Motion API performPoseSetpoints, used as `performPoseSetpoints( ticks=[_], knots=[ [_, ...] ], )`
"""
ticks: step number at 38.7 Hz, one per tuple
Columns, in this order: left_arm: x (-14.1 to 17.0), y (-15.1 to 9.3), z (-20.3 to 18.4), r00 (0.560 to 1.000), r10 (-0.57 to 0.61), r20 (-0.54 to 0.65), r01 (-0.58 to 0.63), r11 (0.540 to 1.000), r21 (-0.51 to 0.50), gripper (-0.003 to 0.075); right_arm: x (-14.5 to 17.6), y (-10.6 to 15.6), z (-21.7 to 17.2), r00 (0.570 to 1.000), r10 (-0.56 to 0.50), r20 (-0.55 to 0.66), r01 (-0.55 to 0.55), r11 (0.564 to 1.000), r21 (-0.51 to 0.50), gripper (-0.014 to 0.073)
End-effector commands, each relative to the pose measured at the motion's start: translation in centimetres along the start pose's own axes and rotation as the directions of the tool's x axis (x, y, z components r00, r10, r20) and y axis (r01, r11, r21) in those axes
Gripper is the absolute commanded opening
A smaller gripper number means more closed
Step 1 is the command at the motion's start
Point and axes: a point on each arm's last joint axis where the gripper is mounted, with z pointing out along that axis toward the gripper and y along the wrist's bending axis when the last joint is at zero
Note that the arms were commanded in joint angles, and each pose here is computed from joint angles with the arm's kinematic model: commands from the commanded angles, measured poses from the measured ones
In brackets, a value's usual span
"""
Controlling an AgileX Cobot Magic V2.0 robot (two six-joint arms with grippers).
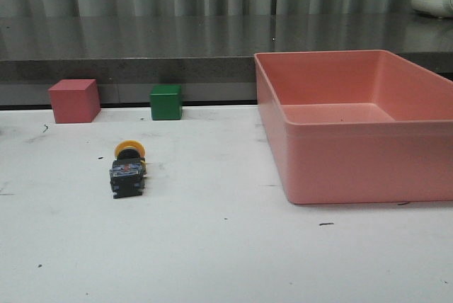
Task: Place and stand button with both arms
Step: 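Raise the right gripper away and bring the left gripper above the button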
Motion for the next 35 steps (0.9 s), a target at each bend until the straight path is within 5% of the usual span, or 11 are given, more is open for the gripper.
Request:
performPoseSetpoints(
  ticks=[1, 15, 28, 35],
  knots=[
    [-1.7, -0.2, 0.0, 0.995, -0.006, 0.097, 0.005, 1.000, 0.010, 0.0617, -1.0, 0.1, -1.0, 0.988, -0.023, 0.153, 0.025, 1.000, -0.014, -0.0069],
    [-1.8, -0.2, 0.2, 0.995, -0.007, 0.103, 0.006, 1.000, 0.010, 0.0617, -0.7, 0.0, -1.1, 0.988, -0.023, 0.153, 0.025, 1.000, -0.013, -0.0069],
    [-3.3, -0.7, 6.2, 0.987, -0.059, -0.153, 0.059, 0.998, -0.008, 0.0617, -0.7, 0.1, -1.1, 0.988, -0.023, 0.152, 0.025, 1.000, -0.014, -0.0069],
    [-2.7, -3.6, 9.5, 0.960, -0.018, -0.280, 0.060, 0.988, 0.140, 0.0617, -0.7, 0.1, -1.1, 0.988, -0.023, 0.151, 0.025, 1.000, -0.014, -0.0069]
  ],
)
